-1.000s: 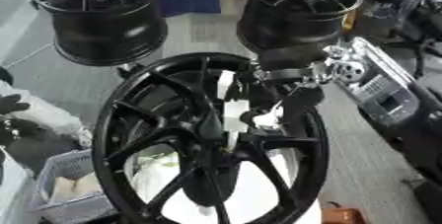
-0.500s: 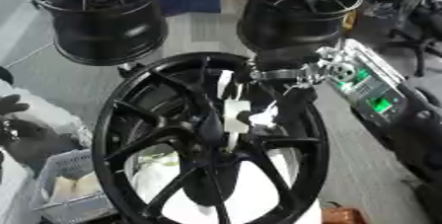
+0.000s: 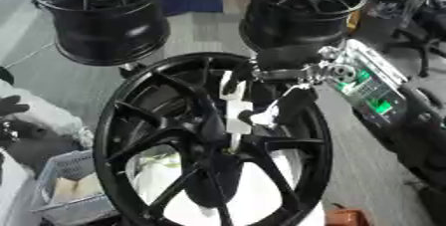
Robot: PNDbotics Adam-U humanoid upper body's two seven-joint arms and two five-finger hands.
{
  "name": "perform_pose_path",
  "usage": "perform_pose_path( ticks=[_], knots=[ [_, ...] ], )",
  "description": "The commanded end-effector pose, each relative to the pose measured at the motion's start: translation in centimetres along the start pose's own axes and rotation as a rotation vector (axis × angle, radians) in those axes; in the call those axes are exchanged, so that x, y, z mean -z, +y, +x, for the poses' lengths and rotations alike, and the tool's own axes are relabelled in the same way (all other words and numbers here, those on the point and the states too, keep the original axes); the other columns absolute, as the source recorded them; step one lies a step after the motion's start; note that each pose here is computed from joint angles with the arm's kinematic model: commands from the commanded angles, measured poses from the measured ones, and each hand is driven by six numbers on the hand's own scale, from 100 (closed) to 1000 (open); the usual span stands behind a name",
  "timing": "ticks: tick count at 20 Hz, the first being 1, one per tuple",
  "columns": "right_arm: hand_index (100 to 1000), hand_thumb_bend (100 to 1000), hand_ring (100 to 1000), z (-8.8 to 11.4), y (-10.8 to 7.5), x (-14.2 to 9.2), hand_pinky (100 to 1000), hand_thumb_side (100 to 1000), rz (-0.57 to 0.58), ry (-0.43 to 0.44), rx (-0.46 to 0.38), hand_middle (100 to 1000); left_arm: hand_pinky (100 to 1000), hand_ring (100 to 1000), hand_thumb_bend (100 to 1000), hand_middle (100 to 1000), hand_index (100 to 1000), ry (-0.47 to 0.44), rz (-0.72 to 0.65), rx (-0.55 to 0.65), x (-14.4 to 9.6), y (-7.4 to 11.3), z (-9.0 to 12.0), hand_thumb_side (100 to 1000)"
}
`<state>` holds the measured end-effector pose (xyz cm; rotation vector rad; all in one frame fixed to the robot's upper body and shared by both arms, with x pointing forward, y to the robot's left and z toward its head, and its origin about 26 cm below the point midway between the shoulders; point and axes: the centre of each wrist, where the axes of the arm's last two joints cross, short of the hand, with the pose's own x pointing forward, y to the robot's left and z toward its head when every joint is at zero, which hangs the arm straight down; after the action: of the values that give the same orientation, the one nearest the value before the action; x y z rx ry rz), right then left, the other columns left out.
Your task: Pull the pin out of the wheel hub.
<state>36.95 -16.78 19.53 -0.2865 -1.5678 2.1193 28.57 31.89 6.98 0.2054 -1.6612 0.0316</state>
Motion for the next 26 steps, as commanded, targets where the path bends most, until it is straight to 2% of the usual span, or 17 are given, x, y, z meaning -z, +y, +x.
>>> perform_pose_path(
  ticks=[1,17,26],
  knots=[
    [872,176,360,-0.1,-1.0,-0.7,399,683,0.000,0.017,-0.035,774,522,502,100,636,756,-0.027,-0.010,0.012,0.3,0.0,0.8,819],
    [869,170,356,0.1,-0.4,-0.1,392,695,0.071,-0.001,-0.021,740,523,503,100,636,756,-0.027,-0.010,0.012,0.3,0.0,0.8,820],
    [869,157,355,-0.4,0.5,0.6,391,684,0.098,0.012,-0.012,738,524,502,100,636,756,-0.027,-0.011,0.011,0.3,0.0,0.8,821]
  ],
)
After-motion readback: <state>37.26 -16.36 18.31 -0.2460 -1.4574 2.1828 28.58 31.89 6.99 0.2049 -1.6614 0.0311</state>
